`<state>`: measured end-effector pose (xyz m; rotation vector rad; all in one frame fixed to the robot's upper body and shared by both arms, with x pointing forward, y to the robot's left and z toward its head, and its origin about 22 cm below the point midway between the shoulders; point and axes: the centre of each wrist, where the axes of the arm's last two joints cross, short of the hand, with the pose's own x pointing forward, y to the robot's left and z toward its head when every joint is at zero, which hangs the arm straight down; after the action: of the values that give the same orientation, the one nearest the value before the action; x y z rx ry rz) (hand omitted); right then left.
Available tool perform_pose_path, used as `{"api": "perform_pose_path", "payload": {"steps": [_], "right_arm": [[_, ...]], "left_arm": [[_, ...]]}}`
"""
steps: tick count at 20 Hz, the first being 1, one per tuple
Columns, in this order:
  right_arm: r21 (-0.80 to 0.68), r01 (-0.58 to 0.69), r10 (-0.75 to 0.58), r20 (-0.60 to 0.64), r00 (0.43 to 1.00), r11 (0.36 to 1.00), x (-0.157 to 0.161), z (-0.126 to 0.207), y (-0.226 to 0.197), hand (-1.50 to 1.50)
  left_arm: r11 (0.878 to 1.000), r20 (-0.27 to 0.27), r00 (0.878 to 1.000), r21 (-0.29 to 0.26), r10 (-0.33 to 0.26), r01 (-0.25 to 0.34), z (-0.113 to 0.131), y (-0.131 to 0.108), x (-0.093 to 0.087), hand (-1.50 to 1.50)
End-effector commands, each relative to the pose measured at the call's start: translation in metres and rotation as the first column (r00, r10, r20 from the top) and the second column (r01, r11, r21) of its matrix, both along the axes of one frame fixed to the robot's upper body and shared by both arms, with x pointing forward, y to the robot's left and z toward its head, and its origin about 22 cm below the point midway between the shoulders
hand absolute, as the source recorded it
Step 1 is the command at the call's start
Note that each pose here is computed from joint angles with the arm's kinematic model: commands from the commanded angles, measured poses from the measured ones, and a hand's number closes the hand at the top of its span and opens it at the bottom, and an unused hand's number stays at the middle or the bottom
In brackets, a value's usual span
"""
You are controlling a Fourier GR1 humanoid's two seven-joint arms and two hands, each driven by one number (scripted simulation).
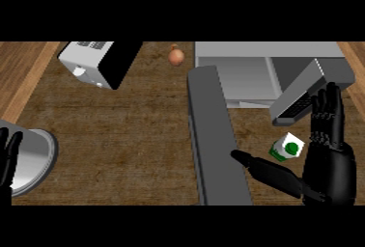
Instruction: Pick up the milk, place it into the microwave and close the microwave
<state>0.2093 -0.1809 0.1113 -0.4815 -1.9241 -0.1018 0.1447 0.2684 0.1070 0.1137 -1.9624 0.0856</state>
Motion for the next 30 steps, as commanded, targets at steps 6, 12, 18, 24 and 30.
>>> {"api": "perform_pose_path", "payload": {"steps": [6, 12, 18, 24, 30], "right_arm": [[0.032, 0.063, -0.062, -0.051, 0.997, 0.997, 0.009, -0.026, -0.015, -1.5], [0.038, 0.096, -0.091, -0.113, 0.989, 0.995, 0.0, -0.06, -0.034, -1.5], [0.052, 0.169, -0.16, -0.147, 0.976, 0.984, 0.004, -0.102, -0.043, -1.5], [0.065, 0.239, -0.227, -0.154, 0.962, 0.969, -0.012, -0.133, -0.077, -1.5], [0.075, 0.238, -0.22, -0.199, 0.955, 0.968, -0.007, -0.17, -0.096, -1.5]], "left_arm": [[1.0, 0.001, 1.0, 0.008, -0.027, 0.027, 0.018, 0.02, -0.051, -1.5], [1.0, -0.014, 1.0, -0.01, -0.007, 0.007, -0.007, 0.02, -0.038, -1.5], [1.0, -0.012, 1.0, -0.004, -0.019, 0.019, 0.001, 0.044, -0.055, -1.5], [1.0, -0.008, 1.0, -0.019, -0.019, 0.019, -0.003, 0.036, -0.065, -1.5], [1.0, -0.001, 1.0, 0.018, -0.011, 0.011, 0.016, 0.036, -0.066, -1.5]]}}
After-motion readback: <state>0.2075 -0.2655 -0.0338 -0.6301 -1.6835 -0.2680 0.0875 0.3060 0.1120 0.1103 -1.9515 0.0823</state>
